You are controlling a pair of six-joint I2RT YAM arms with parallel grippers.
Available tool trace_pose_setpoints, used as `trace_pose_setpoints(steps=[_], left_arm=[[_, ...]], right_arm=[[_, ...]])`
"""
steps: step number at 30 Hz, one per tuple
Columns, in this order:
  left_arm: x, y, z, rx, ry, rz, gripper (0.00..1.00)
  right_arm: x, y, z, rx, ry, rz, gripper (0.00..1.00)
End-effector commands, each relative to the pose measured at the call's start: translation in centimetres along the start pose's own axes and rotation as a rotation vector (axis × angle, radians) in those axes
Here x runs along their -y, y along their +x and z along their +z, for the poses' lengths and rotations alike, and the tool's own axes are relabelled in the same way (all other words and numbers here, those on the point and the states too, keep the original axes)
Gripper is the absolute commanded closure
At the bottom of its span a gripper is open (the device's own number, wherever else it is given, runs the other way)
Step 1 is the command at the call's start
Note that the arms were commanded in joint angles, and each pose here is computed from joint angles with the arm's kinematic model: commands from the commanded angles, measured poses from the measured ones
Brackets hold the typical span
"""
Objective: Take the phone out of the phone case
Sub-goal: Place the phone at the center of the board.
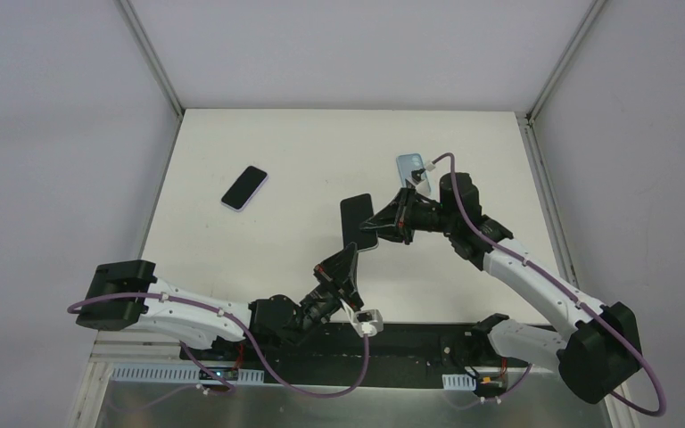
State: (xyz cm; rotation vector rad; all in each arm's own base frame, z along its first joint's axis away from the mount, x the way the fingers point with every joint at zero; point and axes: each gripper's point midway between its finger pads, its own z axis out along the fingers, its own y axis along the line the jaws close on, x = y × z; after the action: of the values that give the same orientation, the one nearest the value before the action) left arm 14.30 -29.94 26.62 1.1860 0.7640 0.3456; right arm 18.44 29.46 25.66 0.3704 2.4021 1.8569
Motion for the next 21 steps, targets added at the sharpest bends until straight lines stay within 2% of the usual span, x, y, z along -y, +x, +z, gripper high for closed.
trace_pose_setpoints(steps=[1, 5, 12, 21], left_arm=[[-1.62, -1.35, 0.18, 0.048, -0.055, -0.075, 1.0], [-1.54, -1.29, 0.15, 0.047, -0.054, -0.075, 1.0], [-1.5, -1.18, 0.09, 0.043, -0.054, -0.079, 1.0], [-1.21, -1.12, 0.01, 0.04, -0.048, -0.083, 0.7]], right_arm=[[-2.76, 0.9, -0.44, -0.041, -0.063, -0.063, 0.88], [-2.65, 0.87, -0.41, -0.04, -0.061, -0.062, 1.0], [-2.6, 0.81, -0.56, -0.024, -0.066, -0.088, 1.0], [-3.1, 0.89, -0.93, -0.005, -0.093, -0.12, 1.0]])
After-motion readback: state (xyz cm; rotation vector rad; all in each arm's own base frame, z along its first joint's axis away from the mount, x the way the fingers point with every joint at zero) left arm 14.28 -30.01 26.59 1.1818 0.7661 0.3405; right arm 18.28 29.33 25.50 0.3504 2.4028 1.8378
